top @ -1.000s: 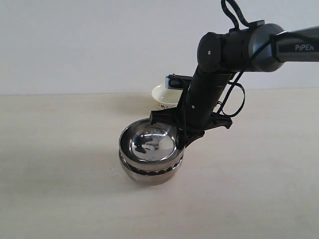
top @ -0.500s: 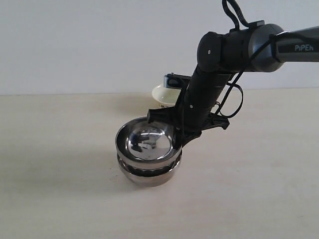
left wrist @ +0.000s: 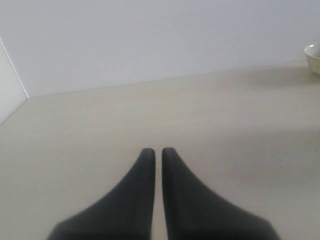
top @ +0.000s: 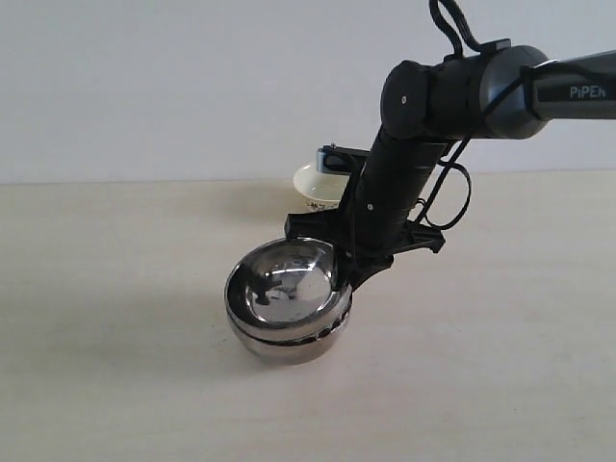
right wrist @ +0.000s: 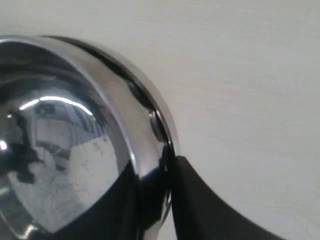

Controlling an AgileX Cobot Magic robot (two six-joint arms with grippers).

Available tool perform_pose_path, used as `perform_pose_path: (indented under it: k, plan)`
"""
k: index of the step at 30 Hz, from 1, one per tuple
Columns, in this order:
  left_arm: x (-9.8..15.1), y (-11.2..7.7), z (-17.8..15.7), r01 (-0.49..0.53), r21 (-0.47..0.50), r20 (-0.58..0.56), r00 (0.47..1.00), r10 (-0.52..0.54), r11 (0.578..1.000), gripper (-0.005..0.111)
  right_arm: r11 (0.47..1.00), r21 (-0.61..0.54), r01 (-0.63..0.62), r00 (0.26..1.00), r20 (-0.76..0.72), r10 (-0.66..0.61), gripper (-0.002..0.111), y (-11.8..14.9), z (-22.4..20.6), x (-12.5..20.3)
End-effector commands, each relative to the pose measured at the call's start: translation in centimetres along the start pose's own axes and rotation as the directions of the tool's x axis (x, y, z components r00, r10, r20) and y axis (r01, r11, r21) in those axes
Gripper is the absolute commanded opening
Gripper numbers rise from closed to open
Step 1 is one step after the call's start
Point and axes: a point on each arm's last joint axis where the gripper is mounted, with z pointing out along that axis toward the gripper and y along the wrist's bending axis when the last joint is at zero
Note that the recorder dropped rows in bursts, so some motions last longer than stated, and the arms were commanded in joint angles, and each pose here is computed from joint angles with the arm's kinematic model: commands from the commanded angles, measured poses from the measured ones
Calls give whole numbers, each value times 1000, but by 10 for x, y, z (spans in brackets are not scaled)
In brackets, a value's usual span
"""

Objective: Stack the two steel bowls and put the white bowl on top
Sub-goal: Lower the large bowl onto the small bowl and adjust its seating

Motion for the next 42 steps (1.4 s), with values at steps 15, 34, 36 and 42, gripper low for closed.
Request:
perform_pose_path:
  k: [15,34,36,42]
  plan:
    - [0,0,0,17,-1,8,1000,-17,1000,4,999,12,36,999,38,-37,32,1,-13,-2]
    - [0,0,0,17,-1,8,1000,-17,1000,4,998,43,52,995,78,-55,0,1,-30,-2]
    - [0,0,0,17,-1,8,1000,-17,1000,4,998,43,52,995,78,-55,0,1,-30,-2]
    - [0,0,0,17,-1,8,1000,-17,1000,4,998,48,52,996,65,-55,0,0,-23,-3]
